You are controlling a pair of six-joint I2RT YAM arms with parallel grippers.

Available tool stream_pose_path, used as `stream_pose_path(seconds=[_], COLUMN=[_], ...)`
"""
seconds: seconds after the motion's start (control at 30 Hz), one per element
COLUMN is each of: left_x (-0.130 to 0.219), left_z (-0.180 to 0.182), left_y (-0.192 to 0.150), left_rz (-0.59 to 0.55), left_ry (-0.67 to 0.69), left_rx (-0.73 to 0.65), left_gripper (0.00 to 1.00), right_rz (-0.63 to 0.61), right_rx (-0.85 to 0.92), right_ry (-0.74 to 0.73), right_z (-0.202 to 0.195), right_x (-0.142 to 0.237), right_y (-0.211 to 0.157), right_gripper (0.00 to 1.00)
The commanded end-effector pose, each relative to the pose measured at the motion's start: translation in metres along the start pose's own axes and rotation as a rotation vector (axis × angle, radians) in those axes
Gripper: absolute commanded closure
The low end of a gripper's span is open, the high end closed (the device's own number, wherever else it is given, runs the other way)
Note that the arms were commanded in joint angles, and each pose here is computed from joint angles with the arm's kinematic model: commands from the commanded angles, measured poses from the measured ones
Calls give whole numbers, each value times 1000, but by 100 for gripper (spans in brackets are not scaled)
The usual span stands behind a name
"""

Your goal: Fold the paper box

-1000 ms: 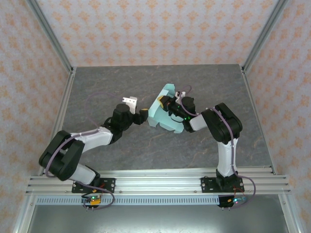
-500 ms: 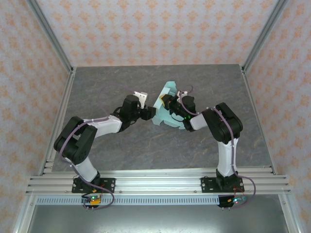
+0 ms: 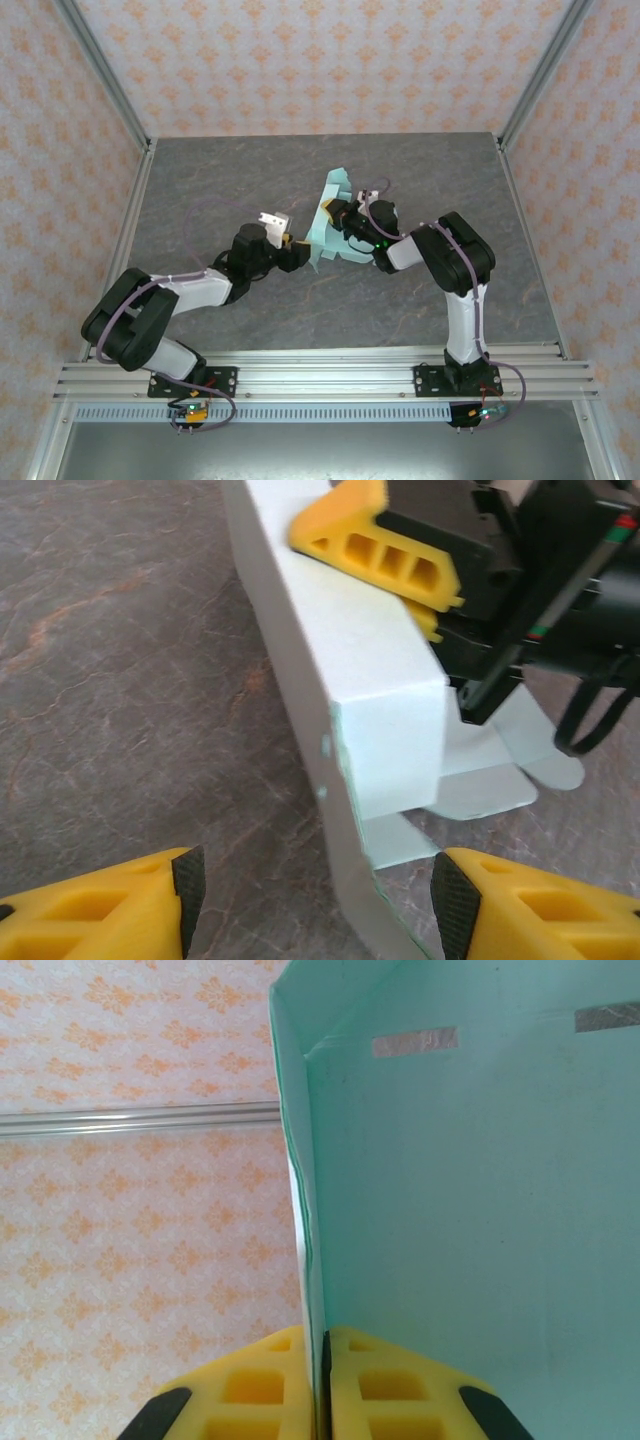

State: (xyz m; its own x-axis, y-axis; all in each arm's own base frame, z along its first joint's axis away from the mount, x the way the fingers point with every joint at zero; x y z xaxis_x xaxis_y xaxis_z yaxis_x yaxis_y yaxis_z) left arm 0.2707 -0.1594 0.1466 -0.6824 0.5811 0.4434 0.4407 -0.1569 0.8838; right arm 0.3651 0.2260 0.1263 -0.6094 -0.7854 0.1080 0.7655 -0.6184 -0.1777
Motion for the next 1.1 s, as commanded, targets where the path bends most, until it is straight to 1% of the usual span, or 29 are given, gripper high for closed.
stream_pose_path(seconds=[0.0, 0.1, 0.17, 0.33, 0.43, 0.53, 0.63, 0.73, 0.87, 1.07], left_x=[3, 0, -1, 8, 19, 32, 33, 19, -9, -38], left_z=[-9, -14, -15, -20, -15, -9, -2, 2, -1, -4], left_y=[-6, -13, -18, -27, -32, -34, -33, -29, -18, 6], left_rz=[20, 40, 47, 44, 17, -35, -37, -17, -9, -41], left_ry=[-15, -14, -21, -11, 73, 175, 276, 299, 234, 187], left_rx=[-71, -97, -91, -78, -80, -70, -71, -109, -171, -187], left_gripper=[36, 36, 36, 36, 35, 33, 31, 31, 33, 37], right_rz=[-17, -17, -26, -13, -9, 1, 4, 1, -5, -34], right_rx=[2, 2, 3, 15, 31, 30, 28, 20, 14, -6], right_ry=[61, 72, 78, 130, 148, 155, 157, 146, 124, 105], right_z=[11, 13, 14, 21, 27, 28, 27, 23, 14, 2], right_x=[-3, -3, -2, -1, -3, -8, -11, -13, -14, -15], right_y=[5, 5, 5, 4, 5, 6, 8, 8, 7, 3], right_gripper=[89, 89, 90, 90, 90, 91, 91, 92, 92, 93])
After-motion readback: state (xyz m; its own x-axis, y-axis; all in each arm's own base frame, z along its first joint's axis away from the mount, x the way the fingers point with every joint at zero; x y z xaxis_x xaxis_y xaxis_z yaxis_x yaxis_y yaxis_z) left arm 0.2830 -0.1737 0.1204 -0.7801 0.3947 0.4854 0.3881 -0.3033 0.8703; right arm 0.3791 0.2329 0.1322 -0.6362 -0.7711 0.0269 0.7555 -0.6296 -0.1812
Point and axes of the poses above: each hand's point on the last joint's axis, 136 mm out from that joint toward the fingers, its own x axis back along the fingers, its own z axis along the line the jaws close on, y = z × x, the point moved 10 cm from there along x, back along the fingers, and after that the axes turned 11 degrees about -x, right-handed, at the moved point
